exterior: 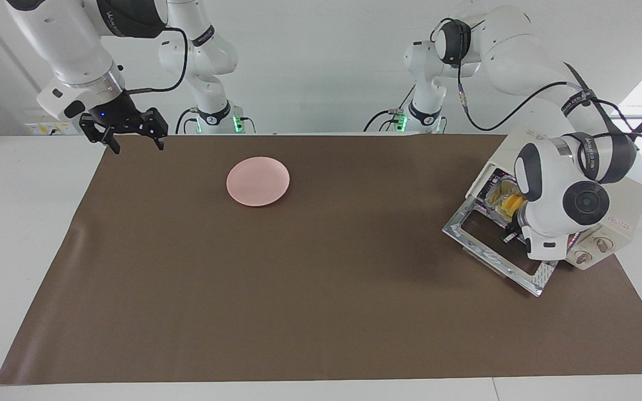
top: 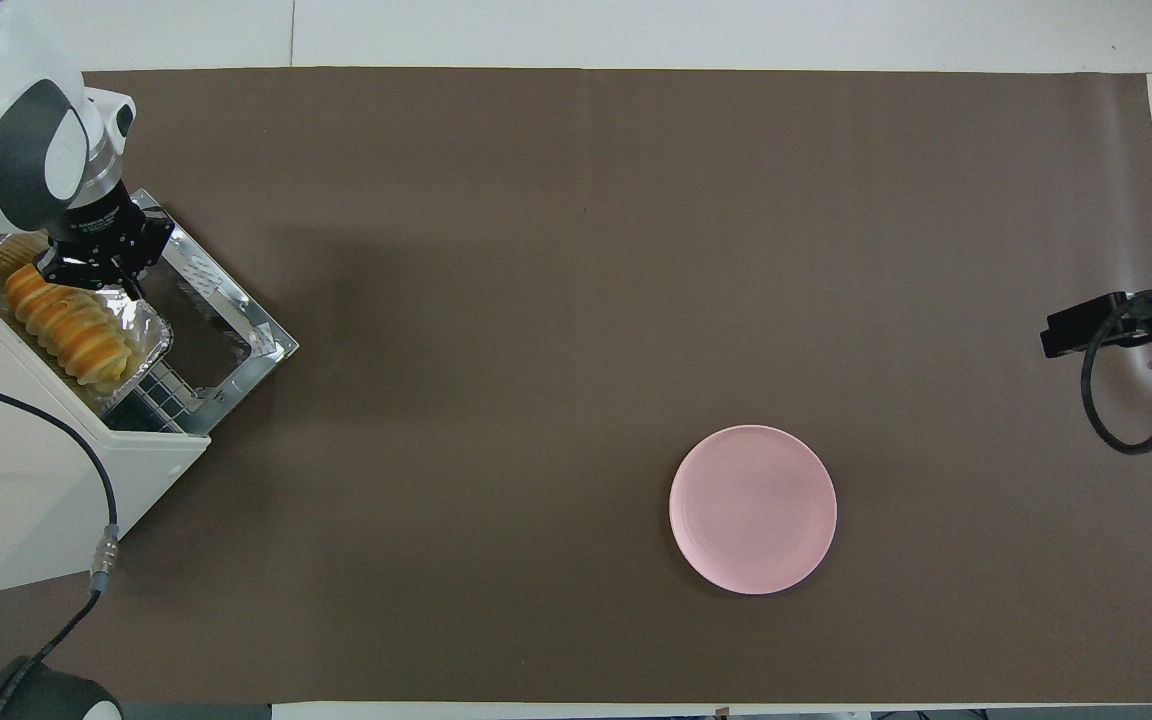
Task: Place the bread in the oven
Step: 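Lower the foil tray into the toaster oven with the left gripper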
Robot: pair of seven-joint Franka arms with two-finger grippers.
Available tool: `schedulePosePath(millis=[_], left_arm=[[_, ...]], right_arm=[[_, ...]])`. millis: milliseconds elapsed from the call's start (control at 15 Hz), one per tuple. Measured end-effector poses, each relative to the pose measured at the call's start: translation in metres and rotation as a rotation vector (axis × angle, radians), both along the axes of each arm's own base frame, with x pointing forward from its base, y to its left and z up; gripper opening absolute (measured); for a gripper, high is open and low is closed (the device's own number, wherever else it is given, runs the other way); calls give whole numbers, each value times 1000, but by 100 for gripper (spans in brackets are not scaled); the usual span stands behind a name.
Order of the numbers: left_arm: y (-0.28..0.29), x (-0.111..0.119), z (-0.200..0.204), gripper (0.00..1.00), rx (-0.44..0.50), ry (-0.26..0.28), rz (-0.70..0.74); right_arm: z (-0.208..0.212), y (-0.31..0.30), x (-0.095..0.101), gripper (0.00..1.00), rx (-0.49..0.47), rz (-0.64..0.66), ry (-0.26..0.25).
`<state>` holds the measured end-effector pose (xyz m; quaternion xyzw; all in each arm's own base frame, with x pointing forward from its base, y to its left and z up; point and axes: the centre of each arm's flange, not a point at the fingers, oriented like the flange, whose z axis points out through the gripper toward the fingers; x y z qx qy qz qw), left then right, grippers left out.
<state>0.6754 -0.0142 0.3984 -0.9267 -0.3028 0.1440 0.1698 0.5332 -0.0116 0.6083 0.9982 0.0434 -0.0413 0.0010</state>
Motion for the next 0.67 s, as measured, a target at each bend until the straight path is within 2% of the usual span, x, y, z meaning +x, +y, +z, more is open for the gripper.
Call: schedulePosePath(millis=[669], left_arm=[[24, -14, -19, 1, 14, 55, 35]], right_arm=[[0, 0, 0, 100, 0, 0, 0]])
